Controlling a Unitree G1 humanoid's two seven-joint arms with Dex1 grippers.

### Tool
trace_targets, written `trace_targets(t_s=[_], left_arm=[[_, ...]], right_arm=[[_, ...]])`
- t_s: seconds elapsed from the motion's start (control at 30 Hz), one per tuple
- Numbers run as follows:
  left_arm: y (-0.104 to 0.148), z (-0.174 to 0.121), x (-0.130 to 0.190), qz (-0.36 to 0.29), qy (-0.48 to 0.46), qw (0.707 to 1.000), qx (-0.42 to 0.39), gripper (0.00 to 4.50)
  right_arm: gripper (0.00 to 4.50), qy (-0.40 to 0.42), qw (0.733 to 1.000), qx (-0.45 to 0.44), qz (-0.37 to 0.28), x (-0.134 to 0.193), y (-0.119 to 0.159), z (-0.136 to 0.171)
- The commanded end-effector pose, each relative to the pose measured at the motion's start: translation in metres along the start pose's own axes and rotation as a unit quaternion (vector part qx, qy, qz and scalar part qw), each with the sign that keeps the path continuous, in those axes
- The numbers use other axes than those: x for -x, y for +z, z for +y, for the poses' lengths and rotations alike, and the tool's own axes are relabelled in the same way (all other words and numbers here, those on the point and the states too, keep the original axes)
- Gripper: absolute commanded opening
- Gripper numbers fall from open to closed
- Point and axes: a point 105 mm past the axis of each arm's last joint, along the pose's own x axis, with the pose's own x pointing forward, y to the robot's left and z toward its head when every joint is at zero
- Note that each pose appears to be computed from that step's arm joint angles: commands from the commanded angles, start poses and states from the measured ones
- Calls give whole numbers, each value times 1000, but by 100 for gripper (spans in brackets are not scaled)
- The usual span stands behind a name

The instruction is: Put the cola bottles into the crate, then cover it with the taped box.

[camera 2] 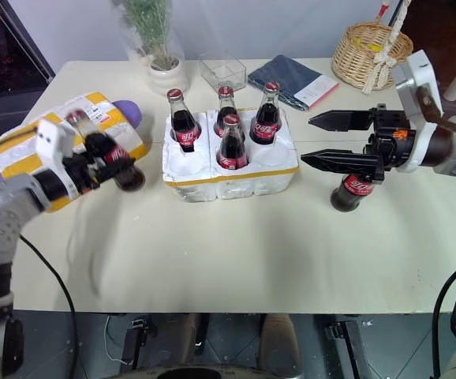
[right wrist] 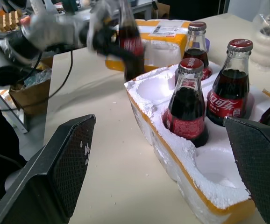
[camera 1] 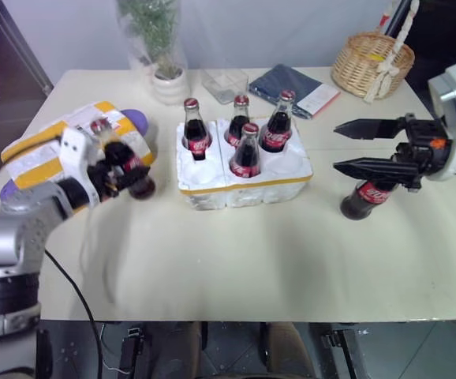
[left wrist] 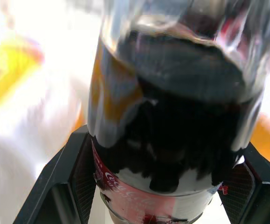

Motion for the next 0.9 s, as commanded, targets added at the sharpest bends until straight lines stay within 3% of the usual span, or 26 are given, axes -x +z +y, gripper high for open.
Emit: trace_targets(t_s=[0.03, 0.2, 0.47, 0.77, 0.9], left_arm=[[61, -27, 1, -76, -76, 994, -20, 279], [78, -50, -26, -76, -145, 986, -14, 279], [39, -54, -48, 6, -183, 982, -54, 279], [5, -69, -57, 42, -221, 973, -49, 279], [-19, -70, -68, 72, -210, 970, -98, 279]], right_arm=[[450, 2, 999, 28, -16, 2, 11, 6], [450, -3, 999, 29, -12, 3, 8, 7], [450, -23, 999, 28, -15, 9, 8, 10], [450, -38, 999, 21, -19, 10, 4, 11], [450, -41, 999, 21, -21, 10, 4, 10]])
